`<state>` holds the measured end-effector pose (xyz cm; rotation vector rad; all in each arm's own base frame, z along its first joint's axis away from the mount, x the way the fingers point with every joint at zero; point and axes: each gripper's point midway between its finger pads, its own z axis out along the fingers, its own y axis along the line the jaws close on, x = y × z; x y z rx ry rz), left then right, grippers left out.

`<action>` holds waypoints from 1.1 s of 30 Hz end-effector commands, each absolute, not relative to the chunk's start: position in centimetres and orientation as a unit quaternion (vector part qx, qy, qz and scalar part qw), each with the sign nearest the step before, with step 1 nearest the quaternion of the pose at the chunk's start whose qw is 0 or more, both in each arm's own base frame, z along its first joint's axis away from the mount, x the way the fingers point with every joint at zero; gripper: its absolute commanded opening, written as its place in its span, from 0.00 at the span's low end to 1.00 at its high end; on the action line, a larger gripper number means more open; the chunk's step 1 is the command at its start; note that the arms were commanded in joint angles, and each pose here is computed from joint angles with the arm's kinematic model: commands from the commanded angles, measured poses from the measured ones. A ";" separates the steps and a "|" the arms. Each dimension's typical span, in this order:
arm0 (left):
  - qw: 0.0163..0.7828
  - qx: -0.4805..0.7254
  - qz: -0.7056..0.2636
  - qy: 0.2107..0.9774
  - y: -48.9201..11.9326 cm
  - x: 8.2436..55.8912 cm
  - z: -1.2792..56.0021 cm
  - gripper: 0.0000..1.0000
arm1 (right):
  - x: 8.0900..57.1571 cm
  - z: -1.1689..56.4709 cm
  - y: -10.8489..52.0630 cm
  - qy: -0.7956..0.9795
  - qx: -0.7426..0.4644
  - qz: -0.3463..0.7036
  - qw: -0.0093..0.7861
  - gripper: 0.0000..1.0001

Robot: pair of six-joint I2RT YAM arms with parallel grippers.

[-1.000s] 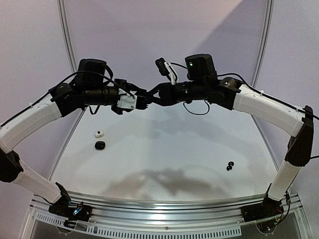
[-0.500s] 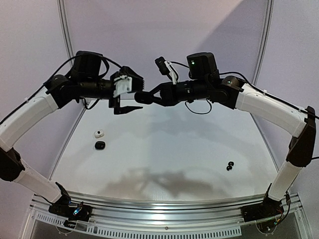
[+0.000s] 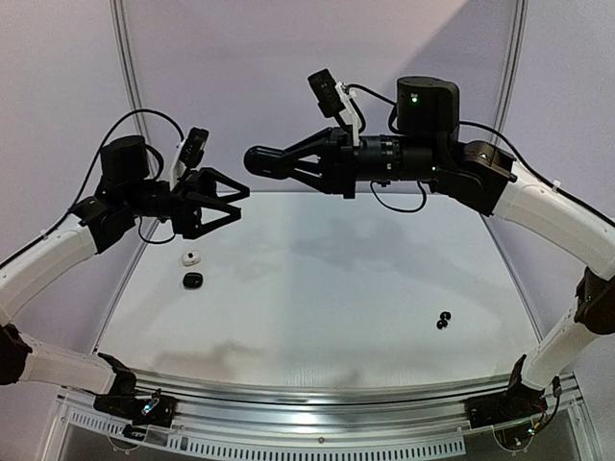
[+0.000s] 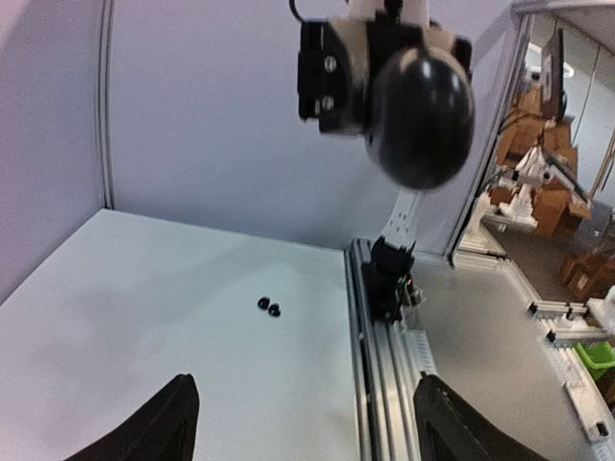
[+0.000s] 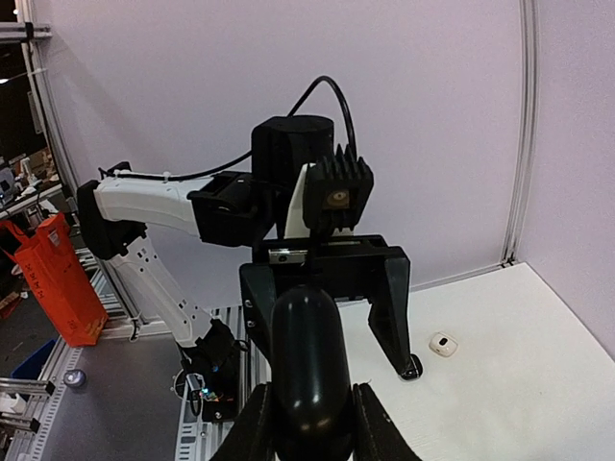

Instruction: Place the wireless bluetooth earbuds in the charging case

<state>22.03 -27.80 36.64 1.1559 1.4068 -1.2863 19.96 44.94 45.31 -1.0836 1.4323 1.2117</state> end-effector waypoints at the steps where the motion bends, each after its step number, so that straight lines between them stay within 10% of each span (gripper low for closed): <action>1: 0.477 0.452 -0.553 0.512 -28.1 20.2 40.9 0.74 | 19.6 46.2 45.6 0.566 -0.460 0.481 0.487 0.00; 11: 0.482 0.469 -0.547 0.499 -29.2 19.6 41.4 0.73 | 19.5 44.7 47.4 0.572 -0.487 0.448 0.485 0.00; 33: 0.489 0.469 -0.543 0.495 -29.6 19.4 41.5 0.09 | 20.2 43.4 48.3 0.581 -0.500 0.422 0.484 0.00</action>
